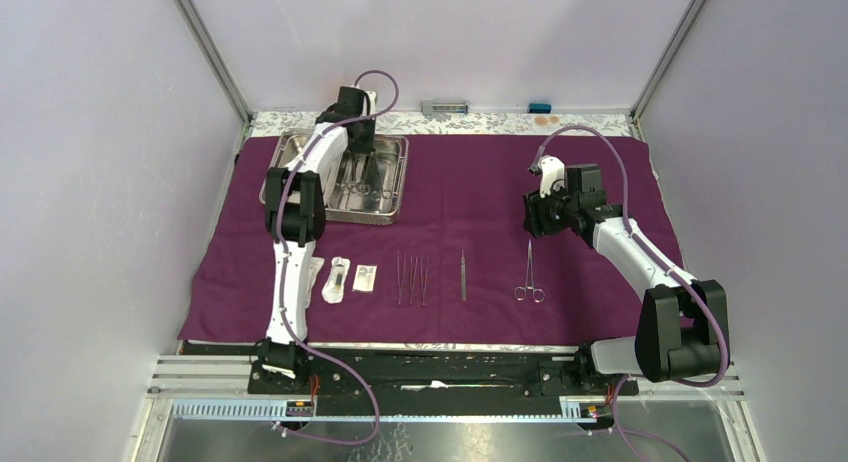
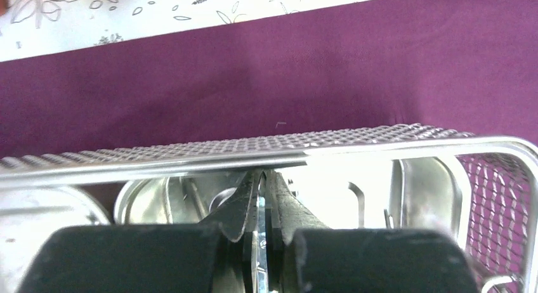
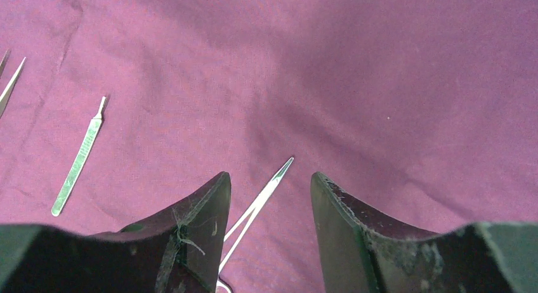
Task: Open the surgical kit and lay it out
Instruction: Pick up the medical item from the container, then place the medical item in the surgical kit, then adjust the medical item in the surgical kit.
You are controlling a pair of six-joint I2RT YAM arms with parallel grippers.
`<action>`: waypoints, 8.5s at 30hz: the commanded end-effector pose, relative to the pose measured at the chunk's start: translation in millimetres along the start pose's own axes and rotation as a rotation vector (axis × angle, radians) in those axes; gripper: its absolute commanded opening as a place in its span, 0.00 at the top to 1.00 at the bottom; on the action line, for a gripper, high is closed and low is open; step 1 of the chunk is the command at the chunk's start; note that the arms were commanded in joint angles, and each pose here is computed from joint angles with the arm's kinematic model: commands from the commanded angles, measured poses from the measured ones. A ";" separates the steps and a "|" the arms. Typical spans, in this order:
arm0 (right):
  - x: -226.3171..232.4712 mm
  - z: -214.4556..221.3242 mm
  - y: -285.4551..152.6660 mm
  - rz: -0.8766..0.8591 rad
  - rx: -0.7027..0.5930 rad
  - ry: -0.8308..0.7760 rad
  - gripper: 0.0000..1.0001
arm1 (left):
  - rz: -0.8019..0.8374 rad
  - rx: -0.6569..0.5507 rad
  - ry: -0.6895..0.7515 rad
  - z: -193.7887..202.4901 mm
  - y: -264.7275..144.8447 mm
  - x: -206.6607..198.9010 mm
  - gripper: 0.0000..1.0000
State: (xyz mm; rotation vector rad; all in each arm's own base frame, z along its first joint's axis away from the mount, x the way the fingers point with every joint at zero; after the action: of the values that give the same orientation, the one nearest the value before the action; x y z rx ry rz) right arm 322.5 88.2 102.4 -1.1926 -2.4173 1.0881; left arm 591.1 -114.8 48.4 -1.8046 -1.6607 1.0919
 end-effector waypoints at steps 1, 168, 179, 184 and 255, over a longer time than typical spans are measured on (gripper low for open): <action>0.9 -12.1 -1.8 -0.013 -0.050 -0.025 0.43 | 0.031 -0.208 0.014 -67.5 -66.6 -17.2 1.00; 12.0 113.9 -15.7 -0.278 0.493 0.800 0.90 | 0.538 -0.151 0.035 72.2 -237.5 -254.6 0.11; 12.8 117.2 -13.8 -0.279 0.510 0.812 0.86 | 0.541 -0.135 0.033 74.2 -234.6 -256.6 0.10; 13.6 119.1 -13.0 -0.281 0.519 0.817 0.83 | 0.543 -0.132 0.032 74.5 -235.1 -256.7 0.10; -18.6 66.6 30.4 -0.012 0.343 0.221 0.69 | 0.543 -0.155 0.052 71.4 -243.9 -250.6 0.08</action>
State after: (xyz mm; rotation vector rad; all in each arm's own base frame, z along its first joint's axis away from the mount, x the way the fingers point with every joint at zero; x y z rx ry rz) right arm 318.2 52.2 38.1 -1.0998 -1.9521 1.1841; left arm 394.1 -327.8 221.3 -2.3396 -1.2854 1.1687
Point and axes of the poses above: each gripper's point midway between its finger pads, its own y axis out along the fingers, its own x axis along the line the jaws close on, z = x × y, the point moved 1 cm from there along -y, back along the fingers, and after that the axes turned 15 degrees about -y, right-handed, at the moved point
